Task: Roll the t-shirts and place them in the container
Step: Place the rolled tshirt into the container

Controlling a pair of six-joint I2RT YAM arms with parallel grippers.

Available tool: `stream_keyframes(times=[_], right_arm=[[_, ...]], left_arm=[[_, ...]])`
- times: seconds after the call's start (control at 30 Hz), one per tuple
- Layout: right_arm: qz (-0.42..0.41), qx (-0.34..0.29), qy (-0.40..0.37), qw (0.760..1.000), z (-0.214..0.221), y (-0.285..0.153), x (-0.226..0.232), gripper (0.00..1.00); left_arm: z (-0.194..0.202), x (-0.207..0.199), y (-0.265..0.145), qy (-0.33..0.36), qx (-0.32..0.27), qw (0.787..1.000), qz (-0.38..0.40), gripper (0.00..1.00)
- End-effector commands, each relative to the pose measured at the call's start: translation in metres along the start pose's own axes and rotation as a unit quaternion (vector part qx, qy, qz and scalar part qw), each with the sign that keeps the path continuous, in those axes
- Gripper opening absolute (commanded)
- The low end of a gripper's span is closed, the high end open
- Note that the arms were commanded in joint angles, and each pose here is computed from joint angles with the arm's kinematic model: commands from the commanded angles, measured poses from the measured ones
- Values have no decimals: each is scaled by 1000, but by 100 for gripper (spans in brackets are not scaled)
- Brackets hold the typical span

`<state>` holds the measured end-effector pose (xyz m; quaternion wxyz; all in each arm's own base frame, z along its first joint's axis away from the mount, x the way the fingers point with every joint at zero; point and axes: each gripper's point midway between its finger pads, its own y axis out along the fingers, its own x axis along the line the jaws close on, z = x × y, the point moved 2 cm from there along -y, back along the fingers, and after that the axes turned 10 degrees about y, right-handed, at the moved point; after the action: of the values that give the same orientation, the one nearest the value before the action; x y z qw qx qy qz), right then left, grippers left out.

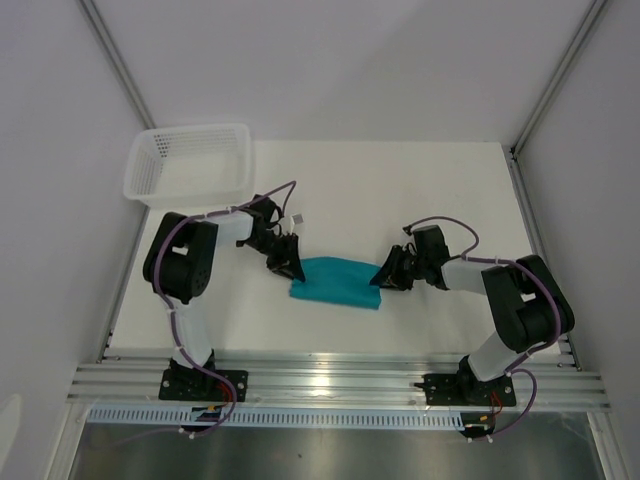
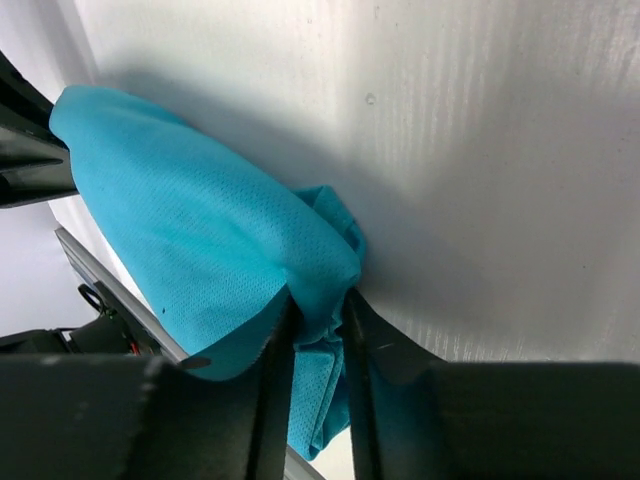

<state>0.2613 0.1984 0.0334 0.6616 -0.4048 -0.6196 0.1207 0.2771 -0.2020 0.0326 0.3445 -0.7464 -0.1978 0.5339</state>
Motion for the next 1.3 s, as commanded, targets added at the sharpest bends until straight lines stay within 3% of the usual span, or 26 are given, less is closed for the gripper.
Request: stream_keyframes(times=[0.0,0.07,0.17,0.37,0.67,1.27], right_arm=[[40,2,7,999,9,6,-25,21],[28,-3,0,1000,7,4,-19,15],[6,-6,-8,1000,4,2,-7,0],[-27,-23,-29,999,-13,-7,24,0],[-57,-42,-49,996,-32,-17,62,0],[-97,-71,-92,988,-65,-9,125,0]], left_arm=[[-2,5,3,6,-11,1000,7,15],[-4,5,0,8,-18,1000,12,1],[-10,1,-9,21,-37,999,25,1],[-15,-11,-30,78,-67,995,12,1],[-27,-20,-51,97,-92,991,24,1],[-51,-13,-98,136,-138,981,-33,1]])
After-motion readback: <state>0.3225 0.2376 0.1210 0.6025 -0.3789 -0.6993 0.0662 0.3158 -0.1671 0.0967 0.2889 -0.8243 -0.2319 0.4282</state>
